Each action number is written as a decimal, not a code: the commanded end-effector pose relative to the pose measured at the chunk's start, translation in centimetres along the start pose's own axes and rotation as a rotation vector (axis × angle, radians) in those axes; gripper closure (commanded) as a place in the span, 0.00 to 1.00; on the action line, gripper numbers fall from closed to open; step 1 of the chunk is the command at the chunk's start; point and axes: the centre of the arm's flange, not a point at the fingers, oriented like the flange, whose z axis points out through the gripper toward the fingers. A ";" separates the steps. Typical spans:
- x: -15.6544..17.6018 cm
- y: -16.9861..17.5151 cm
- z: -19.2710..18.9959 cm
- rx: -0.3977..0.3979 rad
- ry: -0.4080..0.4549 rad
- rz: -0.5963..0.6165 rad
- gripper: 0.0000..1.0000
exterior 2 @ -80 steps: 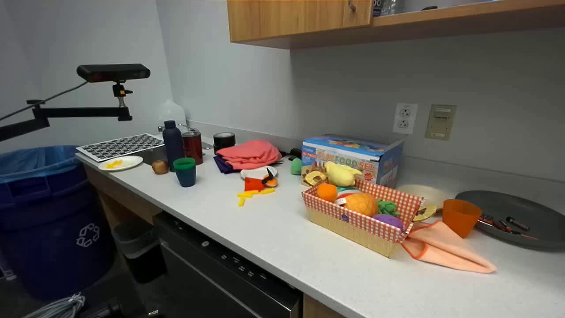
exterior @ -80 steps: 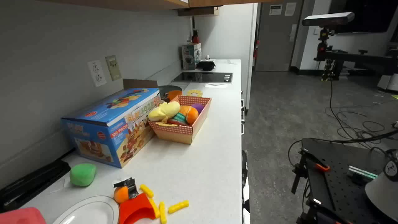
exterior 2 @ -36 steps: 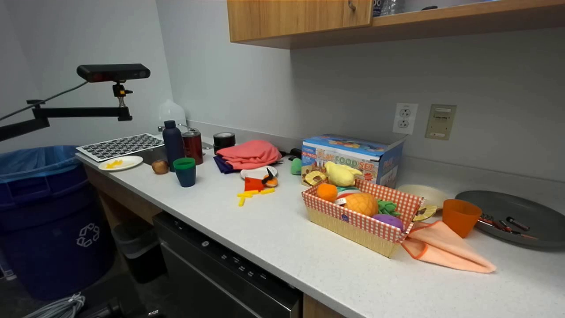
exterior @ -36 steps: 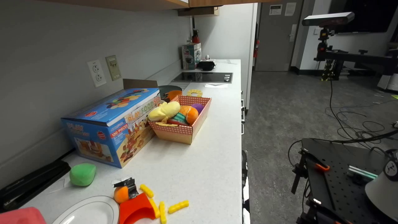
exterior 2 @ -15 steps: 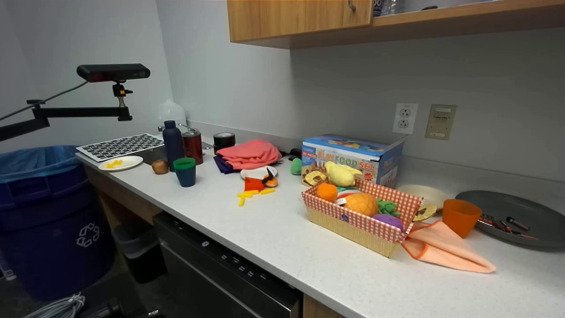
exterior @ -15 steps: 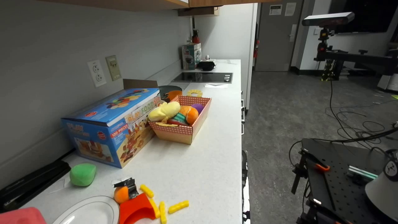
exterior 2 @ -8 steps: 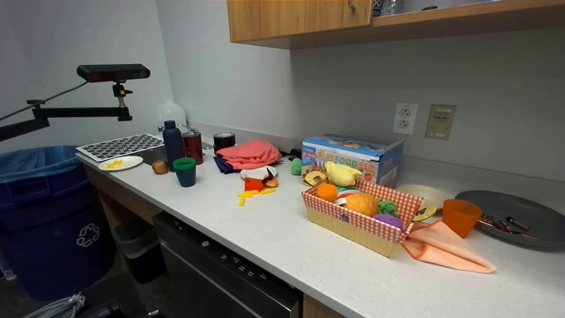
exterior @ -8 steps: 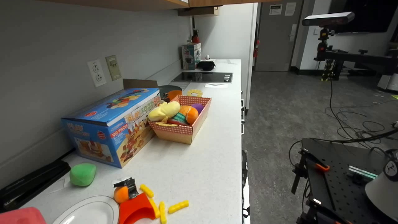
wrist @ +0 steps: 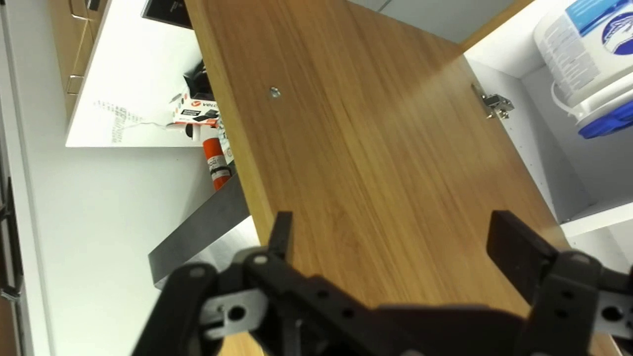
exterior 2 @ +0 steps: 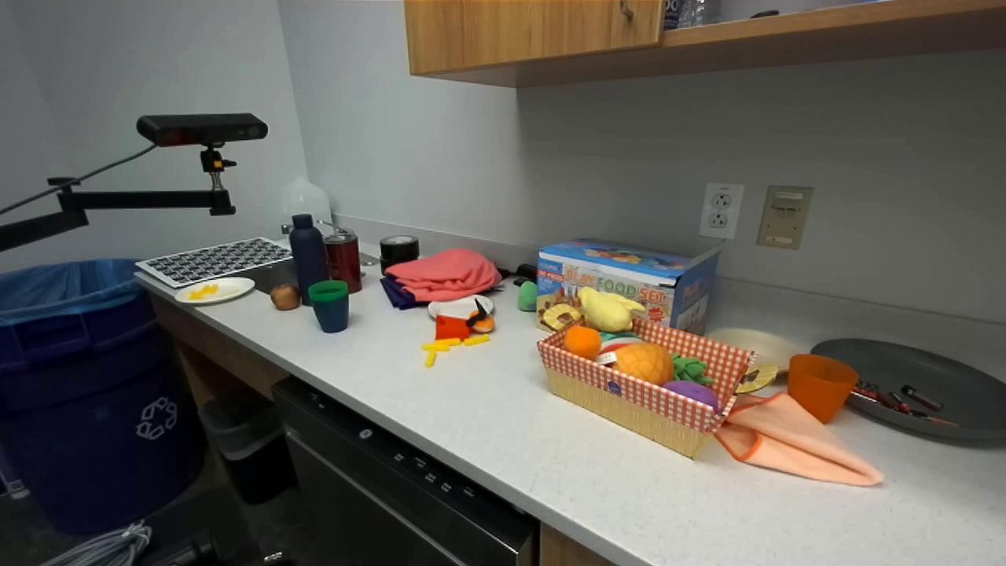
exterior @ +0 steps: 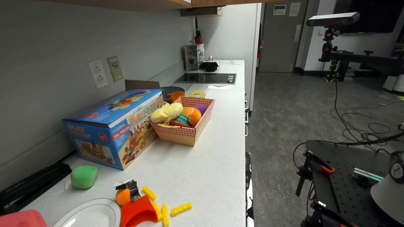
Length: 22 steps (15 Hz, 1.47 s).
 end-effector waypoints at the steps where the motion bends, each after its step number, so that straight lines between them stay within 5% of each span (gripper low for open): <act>1: 3.8 0.1 0.1 0.020 0.026 -0.061 0.00; 10: 5.5 4.3 -0.1 -0.029 0.292 -0.010 0.00; 13: 5.3 4.1 0.6 0.005 0.236 0.011 0.00; 18: 4.3 3.5 4.6 0.125 -0.024 0.013 0.00; 22: 4.3 3.2 5.5 0.145 -0.083 0.019 0.00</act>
